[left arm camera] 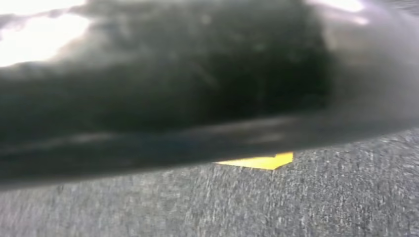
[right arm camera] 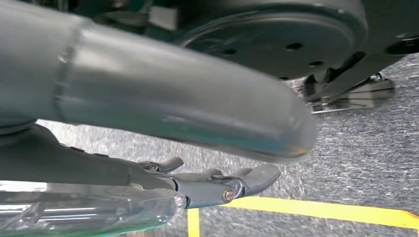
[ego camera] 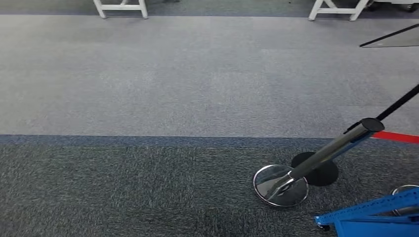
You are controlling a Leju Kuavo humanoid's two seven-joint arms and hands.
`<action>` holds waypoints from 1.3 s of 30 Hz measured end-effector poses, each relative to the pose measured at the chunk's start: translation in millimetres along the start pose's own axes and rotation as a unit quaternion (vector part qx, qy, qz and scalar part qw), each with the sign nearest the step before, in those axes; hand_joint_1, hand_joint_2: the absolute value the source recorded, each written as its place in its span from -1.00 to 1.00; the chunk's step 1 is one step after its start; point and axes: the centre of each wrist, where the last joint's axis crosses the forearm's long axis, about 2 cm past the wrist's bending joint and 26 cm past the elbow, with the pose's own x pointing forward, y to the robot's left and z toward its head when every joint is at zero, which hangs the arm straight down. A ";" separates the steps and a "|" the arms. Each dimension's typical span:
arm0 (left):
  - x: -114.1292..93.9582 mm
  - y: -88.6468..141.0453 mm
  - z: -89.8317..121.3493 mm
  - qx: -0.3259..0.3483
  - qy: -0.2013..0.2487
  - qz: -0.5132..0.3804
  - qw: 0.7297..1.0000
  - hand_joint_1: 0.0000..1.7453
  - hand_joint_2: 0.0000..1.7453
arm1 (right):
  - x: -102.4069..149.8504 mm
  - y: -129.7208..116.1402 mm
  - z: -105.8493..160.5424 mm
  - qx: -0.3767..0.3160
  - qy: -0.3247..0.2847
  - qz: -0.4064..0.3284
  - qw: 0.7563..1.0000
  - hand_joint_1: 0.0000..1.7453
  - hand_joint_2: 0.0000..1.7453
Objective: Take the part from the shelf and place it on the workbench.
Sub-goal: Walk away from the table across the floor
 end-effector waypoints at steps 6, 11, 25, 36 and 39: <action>3.4 -0.1 -2.7 -0.006 -0.013 -0.011 1.000 -1.00 -1.00 | -2.4 -0.1 -2.2 0.000 0.002 -0.001 1.000 -1.00 -1.00; 6.9 -0.3 -5.4 -0.011 -0.021 -0.019 1.000 -1.00 -1.00 | -3.2 -0.5 -3.9 -0.002 0.004 -0.004 1.000 -1.00 -1.00; 2.6 1.6 -4.4 -0.014 -0.004 -0.022 1.000 -1.00 -1.00 | -8.9 0.6 -5.4 0.002 0.017 -0.002 1.000 -1.00 -1.00; -0.7 0.0 -1.0 -0.021 0.010 -0.021 1.000 -1.00 -1.00 | -11.7 0.4 -5.6 0.002 0.023 0.014 1.000 -1.00 -1.00; 0.4 -0.2 -1.5 -0.031 0.004 -0.031 0.999 -1.00 -1.00 | -11.2 -1.0 -7.8 -0.002 0.016 0.030 0.999 -1.00 -1.00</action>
